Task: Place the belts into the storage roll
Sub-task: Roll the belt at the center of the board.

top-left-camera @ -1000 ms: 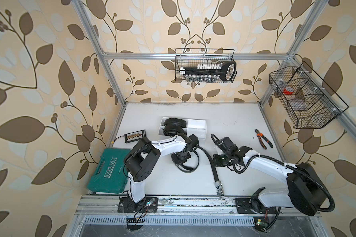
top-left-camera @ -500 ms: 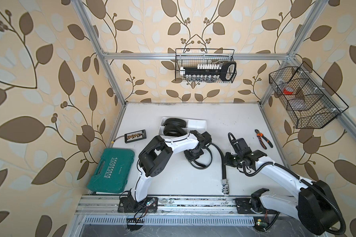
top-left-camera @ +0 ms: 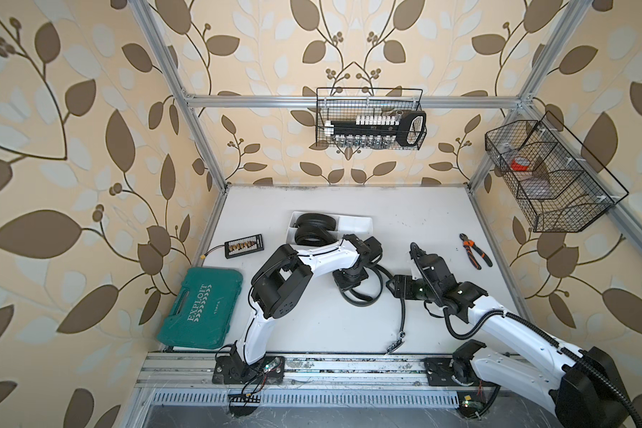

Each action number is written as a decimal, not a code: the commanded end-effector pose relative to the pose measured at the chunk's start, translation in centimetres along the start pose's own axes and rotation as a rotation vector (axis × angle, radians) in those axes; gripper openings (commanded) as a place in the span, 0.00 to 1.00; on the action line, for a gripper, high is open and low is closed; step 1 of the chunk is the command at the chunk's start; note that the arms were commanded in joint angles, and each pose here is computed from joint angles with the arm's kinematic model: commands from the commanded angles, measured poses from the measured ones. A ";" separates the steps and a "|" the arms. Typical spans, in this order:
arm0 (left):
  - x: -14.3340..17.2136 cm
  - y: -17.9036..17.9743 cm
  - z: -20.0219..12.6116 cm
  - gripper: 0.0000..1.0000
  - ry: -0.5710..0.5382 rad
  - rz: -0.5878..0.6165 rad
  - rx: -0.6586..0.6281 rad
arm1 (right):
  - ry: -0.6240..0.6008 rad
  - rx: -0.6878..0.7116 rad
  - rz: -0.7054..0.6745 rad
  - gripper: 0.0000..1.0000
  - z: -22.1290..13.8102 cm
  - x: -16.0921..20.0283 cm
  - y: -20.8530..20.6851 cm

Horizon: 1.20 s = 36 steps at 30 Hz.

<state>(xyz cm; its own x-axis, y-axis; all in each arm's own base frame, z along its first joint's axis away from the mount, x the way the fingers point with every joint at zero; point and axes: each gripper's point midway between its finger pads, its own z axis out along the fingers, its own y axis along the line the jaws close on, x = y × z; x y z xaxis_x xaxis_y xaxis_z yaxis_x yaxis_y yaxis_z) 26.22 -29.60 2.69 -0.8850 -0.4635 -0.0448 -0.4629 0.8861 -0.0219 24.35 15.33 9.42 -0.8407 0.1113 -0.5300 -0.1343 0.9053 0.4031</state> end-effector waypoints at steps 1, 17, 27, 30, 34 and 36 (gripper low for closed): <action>1.4 0.0 -0.5 0.00 0.079 0.072 0.017 | -0.066 -0.144 -0.190 0.80 -0.3 -1.2 2.9; 0.3 -0.2 -2.5 0.00 0.119 0.091 0.071 | 0.070 -0.330 -0.404 0.62 1.6 3.2 7.8; 0.0 0.0 -3.0 0.00 0.124 0.105 0.085 | 0.125 -0.297 -0.422 0.43 3.9 4.1 8.0; 0.1 -0.1 -3.2 0.00 0.124 0.108 0.091 | 0.137 -0.299 -0.421 0.38 4.3 4.2 8.1; 0.2 -0.2 -3.1 0.00 0.134 0.116 0.099 | 0.133 -0.307 -0.417 0.24 4.5 4.2 8.2; 0.4 -0.2 -3.0 0.00 0.143 0.118 0.102 | 0.134 -0.312 -0.416 0.16 4.5 4.2 8.3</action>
<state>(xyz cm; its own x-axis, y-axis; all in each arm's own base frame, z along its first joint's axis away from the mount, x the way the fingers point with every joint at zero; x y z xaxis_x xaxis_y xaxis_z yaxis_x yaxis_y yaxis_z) 26.04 -29.97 3.77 -0.9303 -0.3579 0.0805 -0.3640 0.9278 -0.0821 21.25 24.24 6.04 -0.7606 -0.3151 -0.5676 -0.5855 0.7107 0.3900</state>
